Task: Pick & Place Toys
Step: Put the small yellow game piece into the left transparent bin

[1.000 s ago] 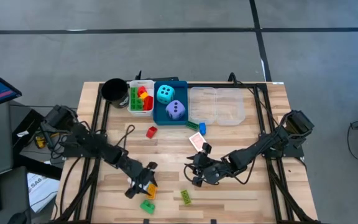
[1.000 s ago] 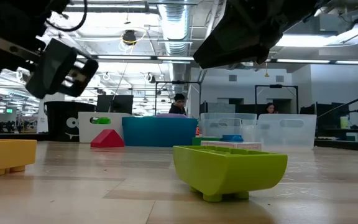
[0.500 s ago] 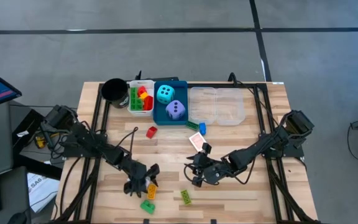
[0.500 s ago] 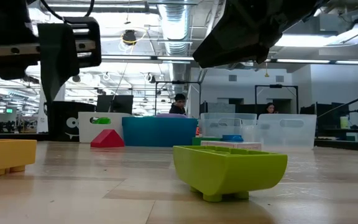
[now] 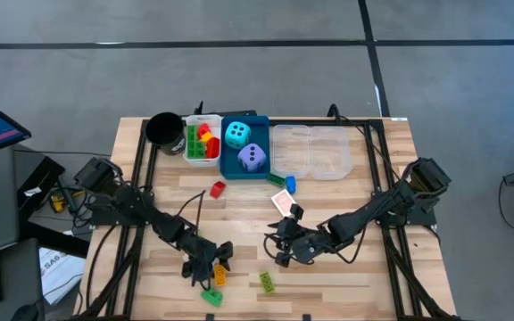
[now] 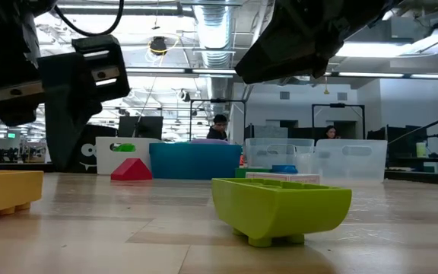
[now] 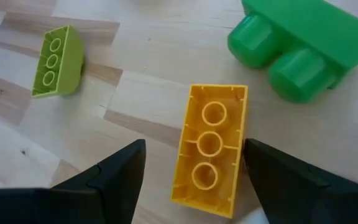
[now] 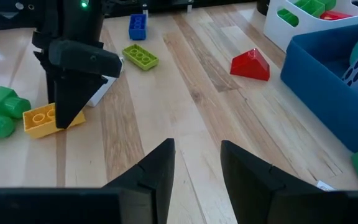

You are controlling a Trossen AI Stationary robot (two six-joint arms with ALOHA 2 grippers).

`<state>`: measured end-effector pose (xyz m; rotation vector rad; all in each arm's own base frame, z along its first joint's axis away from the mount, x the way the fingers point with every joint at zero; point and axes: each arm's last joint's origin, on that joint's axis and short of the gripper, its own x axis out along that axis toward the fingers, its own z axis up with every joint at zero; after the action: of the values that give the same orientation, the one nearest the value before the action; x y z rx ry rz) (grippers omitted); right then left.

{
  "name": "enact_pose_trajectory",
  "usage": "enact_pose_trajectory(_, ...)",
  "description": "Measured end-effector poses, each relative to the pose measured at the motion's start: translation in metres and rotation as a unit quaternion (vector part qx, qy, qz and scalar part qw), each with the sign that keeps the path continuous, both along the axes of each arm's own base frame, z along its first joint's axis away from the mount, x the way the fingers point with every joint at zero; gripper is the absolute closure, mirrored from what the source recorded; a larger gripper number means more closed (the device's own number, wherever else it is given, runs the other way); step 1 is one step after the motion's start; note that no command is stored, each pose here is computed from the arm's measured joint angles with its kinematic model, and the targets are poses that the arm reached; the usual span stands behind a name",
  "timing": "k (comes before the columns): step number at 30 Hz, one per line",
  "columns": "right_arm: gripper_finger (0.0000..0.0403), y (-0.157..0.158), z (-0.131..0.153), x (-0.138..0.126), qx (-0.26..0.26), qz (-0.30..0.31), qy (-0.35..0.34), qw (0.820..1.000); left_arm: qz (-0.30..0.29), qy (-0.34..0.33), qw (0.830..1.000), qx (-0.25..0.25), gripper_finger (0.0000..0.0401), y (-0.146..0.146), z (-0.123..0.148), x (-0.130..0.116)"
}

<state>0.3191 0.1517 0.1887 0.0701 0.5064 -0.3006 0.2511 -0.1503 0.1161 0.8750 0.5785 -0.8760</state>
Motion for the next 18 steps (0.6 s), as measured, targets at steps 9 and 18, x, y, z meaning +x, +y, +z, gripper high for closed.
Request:
enact_pose_trajectory(9,0.0277,0.0000,0.0000,0.0000,0.000,0.000,0.000,1.000,0.005,-0.007,1.000,0.004,0.0139,-0.0014,0.0034,0.0041)
enact_pose_trajectory(18,0.0277,0.0001,0.0002,0.0002,0.002,-0.001,-0.002,1.000,0.011,0.027,0.999,-0.022,0.0152,-0.0015,0.0019,0.0018)
